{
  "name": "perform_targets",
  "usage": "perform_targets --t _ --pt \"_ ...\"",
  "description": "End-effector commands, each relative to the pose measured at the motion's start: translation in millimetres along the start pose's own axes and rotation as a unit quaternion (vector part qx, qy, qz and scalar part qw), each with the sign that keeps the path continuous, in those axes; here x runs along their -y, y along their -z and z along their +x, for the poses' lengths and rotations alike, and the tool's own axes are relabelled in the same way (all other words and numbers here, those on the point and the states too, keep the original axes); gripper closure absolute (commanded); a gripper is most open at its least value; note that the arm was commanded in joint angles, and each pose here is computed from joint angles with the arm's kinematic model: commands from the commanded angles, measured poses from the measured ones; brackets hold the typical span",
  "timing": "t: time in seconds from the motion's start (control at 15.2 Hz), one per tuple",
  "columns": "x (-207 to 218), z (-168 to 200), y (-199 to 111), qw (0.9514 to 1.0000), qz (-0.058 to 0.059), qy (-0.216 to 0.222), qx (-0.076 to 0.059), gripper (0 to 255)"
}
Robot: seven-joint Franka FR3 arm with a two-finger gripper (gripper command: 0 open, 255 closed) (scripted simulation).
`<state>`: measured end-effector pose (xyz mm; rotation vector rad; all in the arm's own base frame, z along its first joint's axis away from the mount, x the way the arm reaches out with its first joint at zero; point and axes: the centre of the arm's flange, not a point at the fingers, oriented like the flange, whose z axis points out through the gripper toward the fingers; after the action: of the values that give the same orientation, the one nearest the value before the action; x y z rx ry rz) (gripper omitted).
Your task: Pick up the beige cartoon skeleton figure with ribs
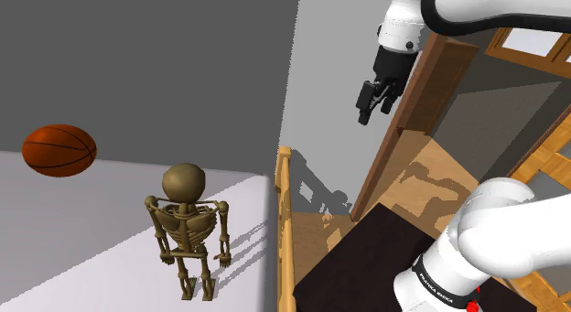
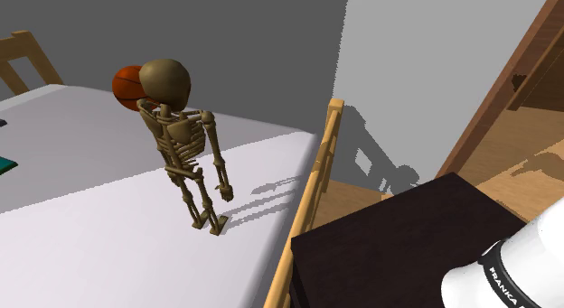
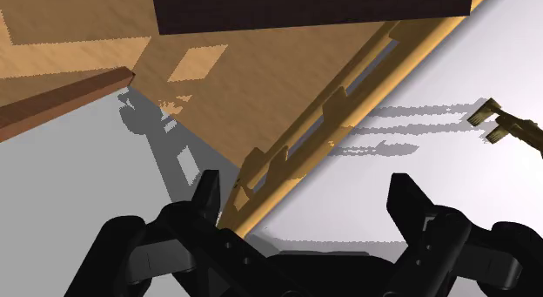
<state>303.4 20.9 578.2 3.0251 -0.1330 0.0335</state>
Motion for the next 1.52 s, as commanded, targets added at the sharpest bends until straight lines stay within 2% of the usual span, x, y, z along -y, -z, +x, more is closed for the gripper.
perform_targets --t 0.0,0.33,0.73,1.06,1.45 --pt "0 0 0 1.0000 0.000 0.000 0.000 0" --pt "45 32 -28 0.9986 0.018 0.050 -0.001 0" --pt "105 63 -59 0.9931 0.040 0.110 -0.002 0" --pt "158 84 -83 0.9854 0.058 0.160 -0.003 0" --pt "225 101 -109 0.9725 0.079 0.219 -0.004 0"
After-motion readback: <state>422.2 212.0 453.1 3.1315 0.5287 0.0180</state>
